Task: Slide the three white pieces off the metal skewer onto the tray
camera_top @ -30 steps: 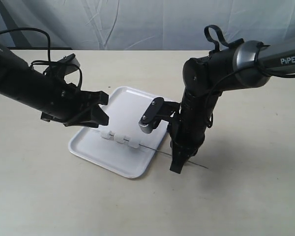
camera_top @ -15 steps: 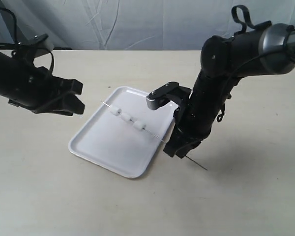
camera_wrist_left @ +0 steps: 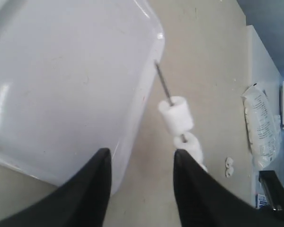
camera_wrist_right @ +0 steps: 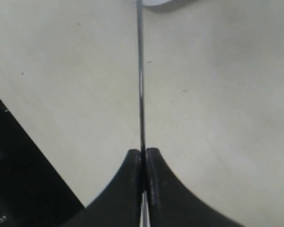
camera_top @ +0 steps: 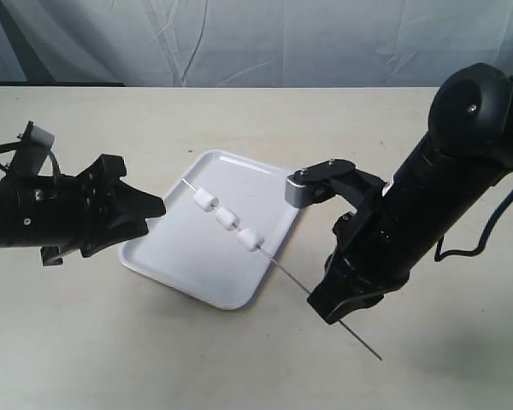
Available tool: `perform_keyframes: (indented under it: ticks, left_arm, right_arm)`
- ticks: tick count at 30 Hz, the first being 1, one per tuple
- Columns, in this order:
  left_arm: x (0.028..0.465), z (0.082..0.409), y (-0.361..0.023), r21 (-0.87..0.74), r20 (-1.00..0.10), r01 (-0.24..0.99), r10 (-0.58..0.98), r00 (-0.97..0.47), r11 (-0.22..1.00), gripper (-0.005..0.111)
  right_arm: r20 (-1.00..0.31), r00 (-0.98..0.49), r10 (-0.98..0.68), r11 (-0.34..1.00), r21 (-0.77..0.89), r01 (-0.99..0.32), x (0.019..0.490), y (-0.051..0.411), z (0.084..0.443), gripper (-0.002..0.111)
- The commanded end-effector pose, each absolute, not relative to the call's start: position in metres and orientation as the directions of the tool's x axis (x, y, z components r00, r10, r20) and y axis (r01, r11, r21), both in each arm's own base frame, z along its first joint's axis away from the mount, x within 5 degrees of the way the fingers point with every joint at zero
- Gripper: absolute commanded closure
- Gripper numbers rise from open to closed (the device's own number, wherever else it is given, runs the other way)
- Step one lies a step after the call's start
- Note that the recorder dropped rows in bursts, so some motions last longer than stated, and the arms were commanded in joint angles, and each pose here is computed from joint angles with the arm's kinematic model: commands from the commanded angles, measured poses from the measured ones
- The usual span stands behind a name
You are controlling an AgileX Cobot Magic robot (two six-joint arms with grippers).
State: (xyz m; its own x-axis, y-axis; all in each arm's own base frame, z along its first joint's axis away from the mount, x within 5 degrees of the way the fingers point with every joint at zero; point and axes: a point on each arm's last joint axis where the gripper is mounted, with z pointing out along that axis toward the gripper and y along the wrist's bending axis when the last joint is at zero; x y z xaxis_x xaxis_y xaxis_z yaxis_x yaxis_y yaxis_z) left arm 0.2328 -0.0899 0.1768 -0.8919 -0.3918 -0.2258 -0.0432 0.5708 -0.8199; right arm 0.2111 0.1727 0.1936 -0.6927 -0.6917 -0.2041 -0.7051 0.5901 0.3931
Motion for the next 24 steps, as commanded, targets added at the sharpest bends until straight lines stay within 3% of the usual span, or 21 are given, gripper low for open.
perform_keyframes:
  ticks: [1, 12, 24]
  left_arm:
    - [0.232, 0.170, -0.091, -0.837, -0.193, -0.058, -0.391, -0.900, 0.544, 0.062]
    - [0.252, 0.188, -0.103, -0.902, -0.195, 0.032, -0.339, -0.920, 0.431, 0.061]
    - [0.258, 0.200, -0.105, -0.918, -0.205, 0.063, -0.332, -0.921, 0.392, 0.061]
  right_arm:
    - [-0.240, -0.715, -0.656, 0.593, 0.422, -0.686, 0.209, 0.173, 0.203, 0.109]
    - [-0.235, -0.734, -0.637, 0.595, 0.454, -0.663, 0.207, 0.175, 0.205, 0.109]
    - [-0.221, -0.746, -0.628, 0.580, 0.507, -0.638, 0.204, 0.177, 0.207, 0.109]
